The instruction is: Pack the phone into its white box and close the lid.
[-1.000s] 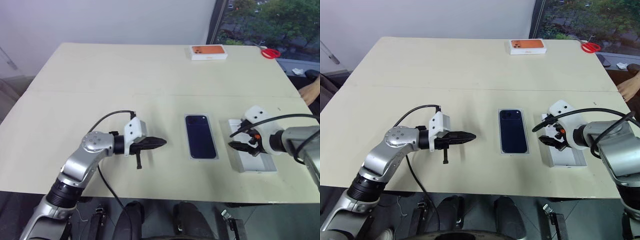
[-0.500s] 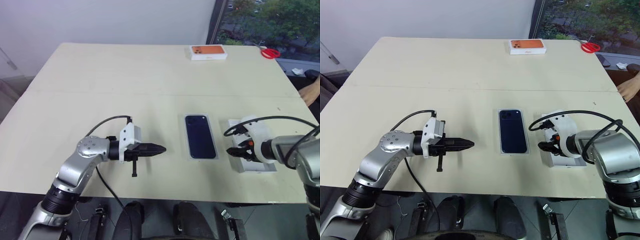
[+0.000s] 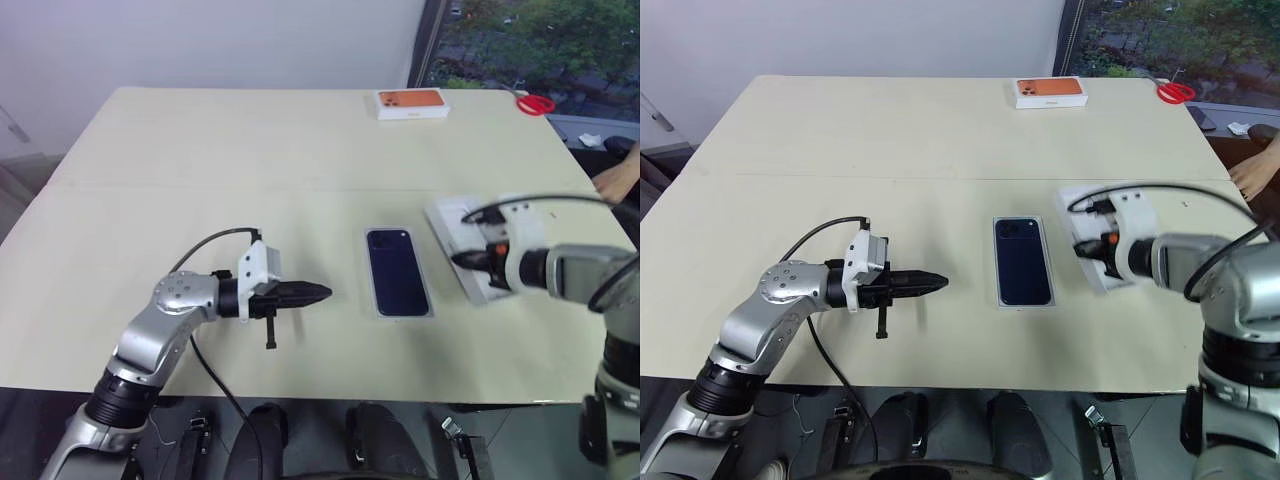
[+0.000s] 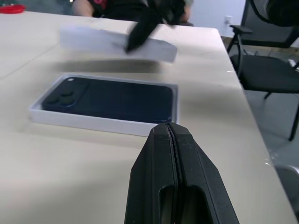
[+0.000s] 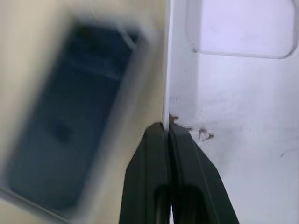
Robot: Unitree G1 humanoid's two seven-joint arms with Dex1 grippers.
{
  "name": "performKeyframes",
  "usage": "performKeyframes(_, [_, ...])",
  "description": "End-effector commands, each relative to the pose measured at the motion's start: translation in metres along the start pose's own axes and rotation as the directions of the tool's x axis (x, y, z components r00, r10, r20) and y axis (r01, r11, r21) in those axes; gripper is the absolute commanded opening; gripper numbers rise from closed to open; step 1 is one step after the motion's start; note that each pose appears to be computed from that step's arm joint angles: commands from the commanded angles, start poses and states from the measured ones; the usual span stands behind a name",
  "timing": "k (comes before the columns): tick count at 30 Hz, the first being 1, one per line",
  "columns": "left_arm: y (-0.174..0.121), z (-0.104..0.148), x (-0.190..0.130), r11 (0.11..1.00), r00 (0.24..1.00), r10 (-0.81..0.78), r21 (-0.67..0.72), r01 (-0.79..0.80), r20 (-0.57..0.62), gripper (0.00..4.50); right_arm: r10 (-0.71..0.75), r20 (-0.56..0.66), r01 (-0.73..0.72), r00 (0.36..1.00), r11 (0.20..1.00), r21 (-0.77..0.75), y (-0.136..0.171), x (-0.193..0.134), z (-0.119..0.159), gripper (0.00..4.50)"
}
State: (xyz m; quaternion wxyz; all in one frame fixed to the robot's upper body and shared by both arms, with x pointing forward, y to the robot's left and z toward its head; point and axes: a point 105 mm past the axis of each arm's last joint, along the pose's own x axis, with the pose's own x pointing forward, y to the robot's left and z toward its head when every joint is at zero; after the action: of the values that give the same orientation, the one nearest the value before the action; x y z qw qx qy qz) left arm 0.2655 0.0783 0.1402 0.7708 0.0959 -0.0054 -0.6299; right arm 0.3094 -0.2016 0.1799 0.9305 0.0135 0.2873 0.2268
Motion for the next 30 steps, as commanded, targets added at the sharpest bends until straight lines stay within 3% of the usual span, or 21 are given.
performKeyframes(1, [0.017, 0.006, -0.011, 0.996, 0.996, 0.089, 0.021, -0.090, 0.020, 0.00, 0.223, 0.126, -0.230, 0.967, 0.972, 0.044, 0.037, 0.000, 0.032, 0.02])
performKeyframes(4, [0.031, 0.004, -0.019, 0.987, 0.987, 0.161, 0.022, -0.161, 0.007, 0.00, 0.404, 0.157, -0.422, 0.901, 0.900, 0.109, 0.073, 0.010, 0.046, 0.02])
performKeyframes(7, [0.041, 0.001, -0.026, 0.978, 0.978, 0.208, 0.033, -0.207, -0.009, 0.00, 0.477, 0.191, -0.511, 0.858, 0.828, 0.231, 0.107, 0.015, 0.050, 0.02])
performKeyframes(15, [0.049, -0.003, -0.044, 0.950, 0.950, 0.309, 0.053, -0.307, -0.039, 0.00, 0.434, 0.273, -0.512, 0.859, 0.706, 0.490, 0.160, 0.043, 0.039, 0.02])
performKeyframes(20, [0.044, -0.004, -0.043, 0.949, 0.949, 0.312, 0.050, -0.310, -0.040, 0.00, 0.313, 0.198, -0.361, 0.929, 0.651, 0.667, 0.155, 0.055, 0.012, 0.02])
performKeyframes(29, [0.037, -0.009, -0.016, 0.968, 0.967, 0.248, 0.067, -0.244, -0.059, 0.00, 0.205, 0.127, -0.233, 0.970, 0.657, 0.717, 0.117, 0.059, -0.009, 0.02])
performKeyframes(30, [0.036, -0.009, -0.010, 0.969, 0.969, 0.240, 0.072, -0.236, -0.057, 0.00, 0.203, 0.136, -0.238, 0.970, 0.655, 0.717, 0.115, 0.058, -0.008, 0.29])
